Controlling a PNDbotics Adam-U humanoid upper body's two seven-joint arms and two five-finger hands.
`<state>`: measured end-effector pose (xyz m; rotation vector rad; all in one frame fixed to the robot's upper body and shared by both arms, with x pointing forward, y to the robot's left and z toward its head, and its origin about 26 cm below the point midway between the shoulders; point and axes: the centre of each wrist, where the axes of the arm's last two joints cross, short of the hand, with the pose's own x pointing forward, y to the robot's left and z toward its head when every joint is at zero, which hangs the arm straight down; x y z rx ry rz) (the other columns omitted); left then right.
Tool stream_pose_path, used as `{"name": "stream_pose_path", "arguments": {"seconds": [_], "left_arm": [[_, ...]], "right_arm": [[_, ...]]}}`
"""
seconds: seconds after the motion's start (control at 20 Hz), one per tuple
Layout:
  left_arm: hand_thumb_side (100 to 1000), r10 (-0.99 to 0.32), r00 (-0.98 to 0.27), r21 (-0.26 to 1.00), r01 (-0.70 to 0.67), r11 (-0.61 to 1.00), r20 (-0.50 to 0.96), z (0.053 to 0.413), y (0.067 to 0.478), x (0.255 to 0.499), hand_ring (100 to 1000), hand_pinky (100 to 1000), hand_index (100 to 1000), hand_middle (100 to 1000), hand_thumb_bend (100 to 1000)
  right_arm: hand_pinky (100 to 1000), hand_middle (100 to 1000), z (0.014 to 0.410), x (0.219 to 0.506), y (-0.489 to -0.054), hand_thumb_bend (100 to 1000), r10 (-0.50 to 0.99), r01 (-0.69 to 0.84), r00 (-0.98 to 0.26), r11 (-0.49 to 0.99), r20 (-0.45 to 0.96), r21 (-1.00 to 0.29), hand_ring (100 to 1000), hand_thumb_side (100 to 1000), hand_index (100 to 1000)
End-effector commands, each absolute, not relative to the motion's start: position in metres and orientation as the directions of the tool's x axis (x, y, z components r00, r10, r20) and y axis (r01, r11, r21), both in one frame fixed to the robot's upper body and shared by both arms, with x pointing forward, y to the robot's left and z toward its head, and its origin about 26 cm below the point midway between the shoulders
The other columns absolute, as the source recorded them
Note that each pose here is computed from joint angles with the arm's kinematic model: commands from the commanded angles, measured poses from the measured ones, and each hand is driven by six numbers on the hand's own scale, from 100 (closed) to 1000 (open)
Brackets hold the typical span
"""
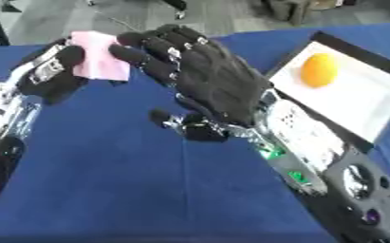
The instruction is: Pick up the objects with one hand, pass them to the other hand, and then place them into the box on the other side of the table.
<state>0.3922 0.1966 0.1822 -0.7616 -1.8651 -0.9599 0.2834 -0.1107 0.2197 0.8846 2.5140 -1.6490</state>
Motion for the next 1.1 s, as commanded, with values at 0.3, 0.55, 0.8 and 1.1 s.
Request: {"name": "stream_pose_path", "arguments": {"seconds": [0.3,0.55,0.8,1.1], "left_arm": [[586,0.099,-0.461,0.356,0.789,0.5,0.882,0.197,0.2,0.391,491,685,561,490,100],[588,0.082,-0.463,0.366,0.785,0.499,0.882,0.194,0.201,0.391,491,686,561,491,100],[588,0.079,-0.464,0.371,0.79,0.488,0.882,0.193,0.199,0.391,491,688,561,491,100],[590,0.092,-0.464,0.378,0.807,0.454,0.881,0.196,0.188,0.39,492,689,561,492,100]], "right_arm": [[844,832,0.228,0.278,-0.106,311,0.451,0.484,-0.84,0.372,-0.301,-0.792,805,100,961],[833,817,0.23,0.28,-0.108,237,0.507,0.515,-0.823,0.473,-0.258,-0.715,795,100,965],[859,851,0.232,0.28,-0.107,241,0.517,0.502,-0.832,0.543,-0.203,-0.674,828,100,995],[854,850,0.233,0.278,-0.102,238,0.484,0.46,-0.855,0.545,-0.185,-0.701,828,100,1000]]}}
